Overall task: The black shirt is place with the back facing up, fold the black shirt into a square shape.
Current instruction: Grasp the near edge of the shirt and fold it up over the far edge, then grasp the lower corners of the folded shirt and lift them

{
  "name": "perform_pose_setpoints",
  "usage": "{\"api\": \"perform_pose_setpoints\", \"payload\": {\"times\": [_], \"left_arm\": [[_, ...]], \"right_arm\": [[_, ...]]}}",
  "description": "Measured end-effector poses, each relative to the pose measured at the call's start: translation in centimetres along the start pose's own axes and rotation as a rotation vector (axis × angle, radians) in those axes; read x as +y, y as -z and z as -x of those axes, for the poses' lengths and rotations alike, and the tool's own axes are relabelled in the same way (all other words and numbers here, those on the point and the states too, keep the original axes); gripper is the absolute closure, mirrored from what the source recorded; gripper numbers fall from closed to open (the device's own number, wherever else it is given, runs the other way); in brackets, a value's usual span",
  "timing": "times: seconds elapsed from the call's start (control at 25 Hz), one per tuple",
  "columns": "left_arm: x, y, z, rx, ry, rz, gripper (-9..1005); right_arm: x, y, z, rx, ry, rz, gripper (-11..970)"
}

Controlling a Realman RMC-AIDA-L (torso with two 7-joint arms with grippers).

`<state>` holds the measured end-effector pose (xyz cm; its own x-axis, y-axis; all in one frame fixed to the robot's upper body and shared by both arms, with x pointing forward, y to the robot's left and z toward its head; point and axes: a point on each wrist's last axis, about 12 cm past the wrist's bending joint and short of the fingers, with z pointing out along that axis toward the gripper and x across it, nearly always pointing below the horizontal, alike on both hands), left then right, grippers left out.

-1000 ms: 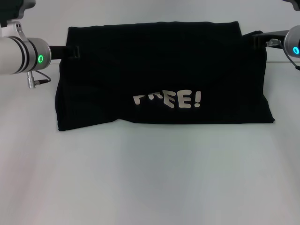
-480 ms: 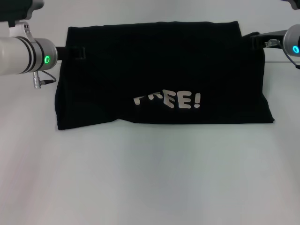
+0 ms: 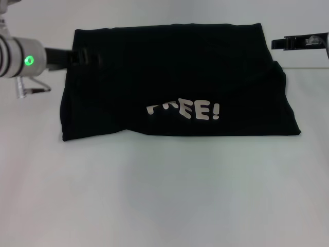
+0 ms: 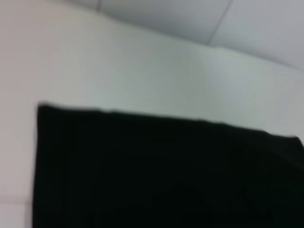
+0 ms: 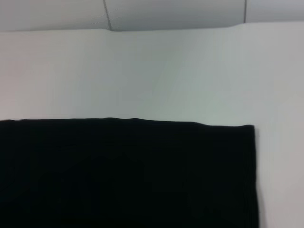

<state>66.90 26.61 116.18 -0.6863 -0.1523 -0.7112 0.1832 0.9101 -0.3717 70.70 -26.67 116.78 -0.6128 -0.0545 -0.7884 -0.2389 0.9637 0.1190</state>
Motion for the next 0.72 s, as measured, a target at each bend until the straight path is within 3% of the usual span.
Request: {"api": "perform_pose_setpoints", "payload": {"times": [0.16, 0.28, 0.36, 0.6, 0.72], "left_arm": [[1.6, 1.9, -1.1, 0.16, 0.083, -0.072, 464], [3.8, 3.0, -2.1, 0.236, 0.136, -0.08, 374], [4.2, 3.2, -2.4, 0.245, 0.152, -0.081, 315], [5.5, 3.9, -3.5, 0.278, 0.224, -0.086, 223], [5.9, 3.9, -3.9, 0.284, 0.246, -0.082, 215]], "right_arm": [[0.0, 1.1, 0.5, 0.049, -0.062, 0.051, 466], [-0.1, 1.7, 1.0, 0.099, -0.1, 0.078, 318], [-0.3, 2.1, 1.5, 0.127, -0.119, 0.088, 220], [-1.2, 3.2, 2.7, 0.166, -0.178, 0.092, 101], [-1.5, 3.5, 2.9, 0.173, -0.187, 0.098, 103]]}}
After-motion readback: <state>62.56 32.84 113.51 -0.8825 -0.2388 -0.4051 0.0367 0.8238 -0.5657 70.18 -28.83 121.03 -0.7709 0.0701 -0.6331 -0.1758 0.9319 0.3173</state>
